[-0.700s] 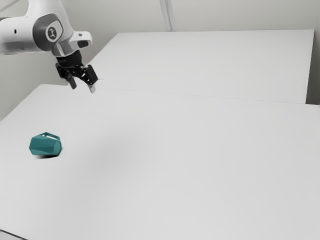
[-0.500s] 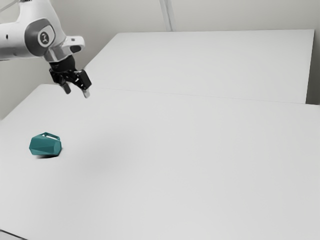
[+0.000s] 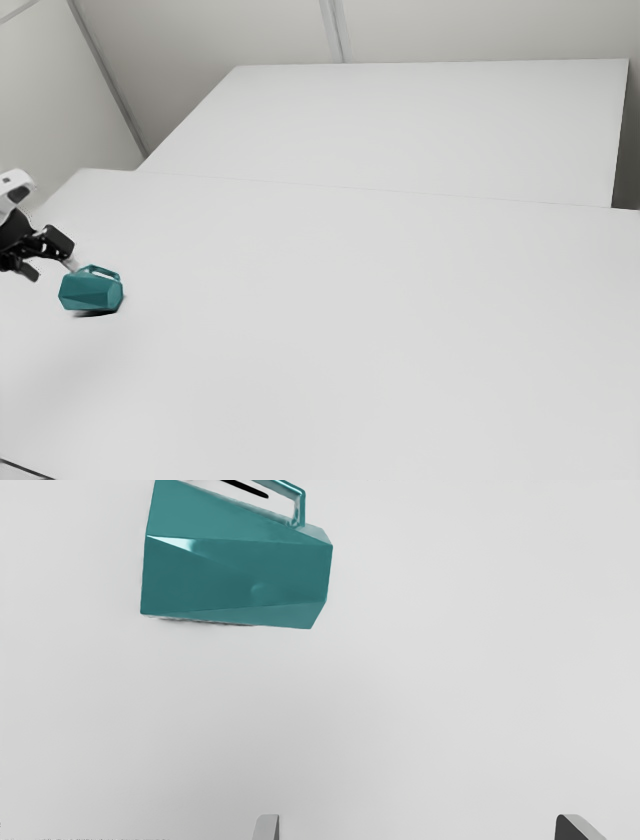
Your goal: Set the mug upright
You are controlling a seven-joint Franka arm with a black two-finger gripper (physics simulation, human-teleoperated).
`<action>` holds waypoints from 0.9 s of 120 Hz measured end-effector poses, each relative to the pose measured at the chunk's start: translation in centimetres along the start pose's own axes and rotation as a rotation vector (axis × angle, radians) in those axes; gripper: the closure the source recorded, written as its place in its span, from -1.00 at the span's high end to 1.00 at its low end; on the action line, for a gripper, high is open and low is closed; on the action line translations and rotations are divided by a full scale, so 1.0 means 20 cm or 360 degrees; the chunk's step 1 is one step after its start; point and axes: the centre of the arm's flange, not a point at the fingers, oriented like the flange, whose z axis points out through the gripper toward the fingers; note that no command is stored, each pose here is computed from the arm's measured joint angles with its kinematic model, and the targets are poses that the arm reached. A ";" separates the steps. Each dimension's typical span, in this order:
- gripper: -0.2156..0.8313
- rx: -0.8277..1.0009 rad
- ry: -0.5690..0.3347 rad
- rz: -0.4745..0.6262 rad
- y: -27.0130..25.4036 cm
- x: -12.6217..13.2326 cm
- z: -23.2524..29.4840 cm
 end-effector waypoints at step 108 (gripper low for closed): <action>0.58 -0.0356 0.0492 0.0629 -0.83 0.02 0.53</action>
